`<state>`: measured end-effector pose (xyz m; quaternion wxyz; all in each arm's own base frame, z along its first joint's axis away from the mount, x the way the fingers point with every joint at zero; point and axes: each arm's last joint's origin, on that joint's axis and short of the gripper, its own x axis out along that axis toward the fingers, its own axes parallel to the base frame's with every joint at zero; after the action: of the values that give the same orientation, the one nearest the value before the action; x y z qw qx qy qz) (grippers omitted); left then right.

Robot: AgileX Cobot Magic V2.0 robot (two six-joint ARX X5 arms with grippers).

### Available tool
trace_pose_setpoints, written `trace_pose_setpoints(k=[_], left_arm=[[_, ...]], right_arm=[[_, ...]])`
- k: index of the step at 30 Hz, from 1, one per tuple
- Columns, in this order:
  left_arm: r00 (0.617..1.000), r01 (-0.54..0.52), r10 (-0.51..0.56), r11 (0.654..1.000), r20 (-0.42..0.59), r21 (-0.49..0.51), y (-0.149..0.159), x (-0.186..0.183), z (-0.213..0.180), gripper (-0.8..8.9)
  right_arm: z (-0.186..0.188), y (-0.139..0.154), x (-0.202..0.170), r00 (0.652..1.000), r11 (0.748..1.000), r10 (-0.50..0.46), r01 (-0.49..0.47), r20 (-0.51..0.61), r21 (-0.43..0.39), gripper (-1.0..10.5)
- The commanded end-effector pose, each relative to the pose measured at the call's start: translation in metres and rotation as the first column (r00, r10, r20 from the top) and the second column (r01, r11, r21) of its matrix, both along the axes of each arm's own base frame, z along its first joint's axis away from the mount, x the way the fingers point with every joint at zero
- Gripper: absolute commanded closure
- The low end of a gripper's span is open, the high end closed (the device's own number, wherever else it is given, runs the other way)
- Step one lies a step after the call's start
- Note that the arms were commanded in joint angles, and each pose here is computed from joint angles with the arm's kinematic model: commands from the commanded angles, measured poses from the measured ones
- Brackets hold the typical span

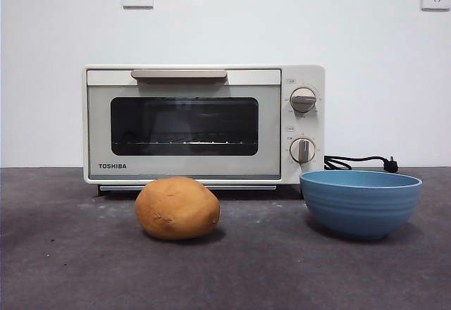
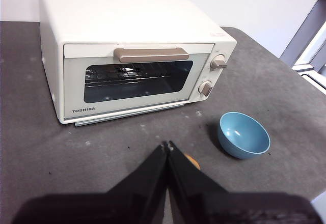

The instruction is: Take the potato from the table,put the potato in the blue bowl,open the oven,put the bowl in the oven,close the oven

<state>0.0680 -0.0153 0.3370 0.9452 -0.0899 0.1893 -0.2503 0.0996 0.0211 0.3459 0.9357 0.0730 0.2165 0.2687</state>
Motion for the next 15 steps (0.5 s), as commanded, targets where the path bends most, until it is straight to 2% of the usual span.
trace_pose_setpoints(k=[1,2,6,15], left_arm=[[1.0,0.009,-0.01,1.0,0.013,0.011,0.0,0.0,0.001,8.21],[1.0,0.009,-0.01,1.0,0.013,0.011,0.0,0.0,0.001,8.21],[1.0,0.01,-0.01,1.0,0.013,0.01,0.0,0.0,0.001,8.21],[1.0,0.01,-0.01,1.0,0.013,0.01,0.0,0.0,0.001,8.21]], right_arm=[[0.0,0.0,0.0,1.0,1.0,0.004,-0.004,0.004,0.001,3.5],[0.0,0.0,0.0,1.0,1.0,0.004,-0.004,0.002,0.003,3.2],[0.001,0.002,-0.001,0.997,0.997,0.071,-0.071,0.002,0.033,3.2],[-0.003,0.01,0.009,0.989,0.99,0.139,-0.138,-0.041,0.035,3.2]])
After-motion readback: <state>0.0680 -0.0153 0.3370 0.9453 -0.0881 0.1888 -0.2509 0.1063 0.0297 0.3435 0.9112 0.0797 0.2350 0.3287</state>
